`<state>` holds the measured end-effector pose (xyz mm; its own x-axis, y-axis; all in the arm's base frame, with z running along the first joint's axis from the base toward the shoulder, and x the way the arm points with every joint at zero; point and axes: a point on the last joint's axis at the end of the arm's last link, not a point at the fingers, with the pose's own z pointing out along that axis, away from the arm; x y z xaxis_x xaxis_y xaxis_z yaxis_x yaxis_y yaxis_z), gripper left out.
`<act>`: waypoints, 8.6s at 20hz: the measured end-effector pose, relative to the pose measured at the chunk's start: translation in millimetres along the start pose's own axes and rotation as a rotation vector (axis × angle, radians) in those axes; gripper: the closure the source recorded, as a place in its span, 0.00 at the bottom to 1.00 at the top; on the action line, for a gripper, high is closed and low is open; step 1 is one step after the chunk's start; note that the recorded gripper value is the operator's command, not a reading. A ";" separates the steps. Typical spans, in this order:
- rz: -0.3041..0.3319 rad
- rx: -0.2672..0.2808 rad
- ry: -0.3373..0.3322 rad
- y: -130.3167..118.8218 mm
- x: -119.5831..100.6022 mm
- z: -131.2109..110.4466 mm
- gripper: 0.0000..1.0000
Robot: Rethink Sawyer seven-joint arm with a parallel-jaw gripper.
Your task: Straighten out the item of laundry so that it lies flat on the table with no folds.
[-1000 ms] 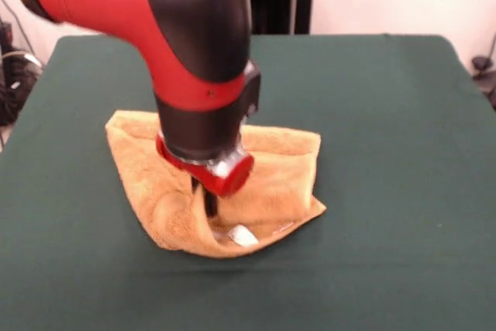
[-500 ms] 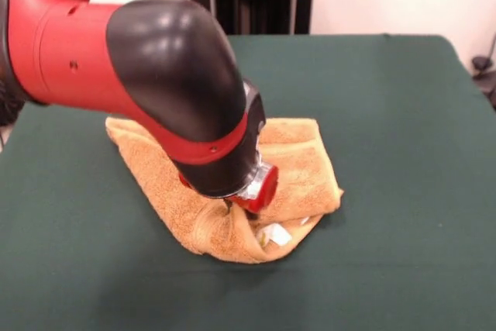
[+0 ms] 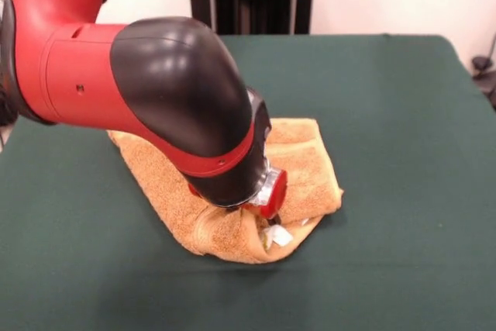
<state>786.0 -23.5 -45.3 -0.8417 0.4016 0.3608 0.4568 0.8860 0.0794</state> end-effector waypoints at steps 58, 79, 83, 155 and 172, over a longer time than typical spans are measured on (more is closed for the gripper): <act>-0.145 0.172 -0.418 17.3 53.5 -101.1 0.00; -0.207 0.135 -0.527 56.4 58.7 -65.1 0.00; -0.221 0.152 -0.508 59.7 63.1 -40.8 0.00; 0.006 0.380 -0.497 -34.9 40.0 -172.5 0.00; 0.048 0.297 -0.507 -26.0 37.6 -77.2 0.00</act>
<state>764.7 -49.2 37.9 -0.8880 0.4387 -0.1380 0.4592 0.8616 -0.2161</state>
